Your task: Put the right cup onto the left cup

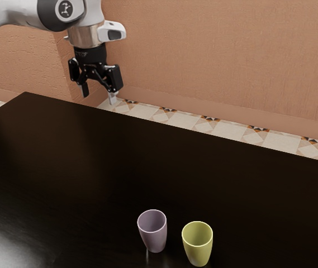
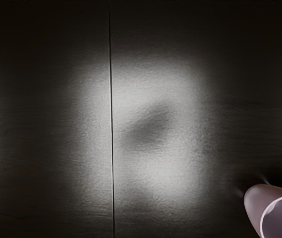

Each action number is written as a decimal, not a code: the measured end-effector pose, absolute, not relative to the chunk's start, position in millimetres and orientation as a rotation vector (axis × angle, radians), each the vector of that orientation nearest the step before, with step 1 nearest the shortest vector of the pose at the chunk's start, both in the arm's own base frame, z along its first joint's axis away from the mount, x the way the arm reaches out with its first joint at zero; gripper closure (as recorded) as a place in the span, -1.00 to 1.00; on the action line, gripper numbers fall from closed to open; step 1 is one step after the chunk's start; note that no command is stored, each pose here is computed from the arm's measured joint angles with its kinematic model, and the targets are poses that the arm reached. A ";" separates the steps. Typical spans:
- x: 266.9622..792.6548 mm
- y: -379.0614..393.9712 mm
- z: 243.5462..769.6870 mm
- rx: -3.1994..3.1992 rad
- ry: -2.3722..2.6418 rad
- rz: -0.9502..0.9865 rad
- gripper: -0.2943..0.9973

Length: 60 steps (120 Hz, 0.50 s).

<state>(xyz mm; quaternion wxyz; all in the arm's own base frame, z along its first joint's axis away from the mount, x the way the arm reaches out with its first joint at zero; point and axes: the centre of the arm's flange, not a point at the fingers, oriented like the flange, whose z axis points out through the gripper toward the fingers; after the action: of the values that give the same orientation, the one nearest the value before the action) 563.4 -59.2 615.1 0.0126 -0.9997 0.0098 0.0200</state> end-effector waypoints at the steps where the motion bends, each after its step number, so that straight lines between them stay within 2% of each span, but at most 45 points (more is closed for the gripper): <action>1: 563.5 -59.1 615.1 -3.116 0.032 0.062 -0.54; 30: 567.7 -67.3 612.5 -3.117 0.081 0.051 -0.54; 60: 580.6 -116.2 579.6 -3.105 0.226 0.113 -0.54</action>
<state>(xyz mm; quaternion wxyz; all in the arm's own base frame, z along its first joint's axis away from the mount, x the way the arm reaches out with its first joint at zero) 580.6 -116.2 579.6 0.0132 -0.9966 0.0725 0.0363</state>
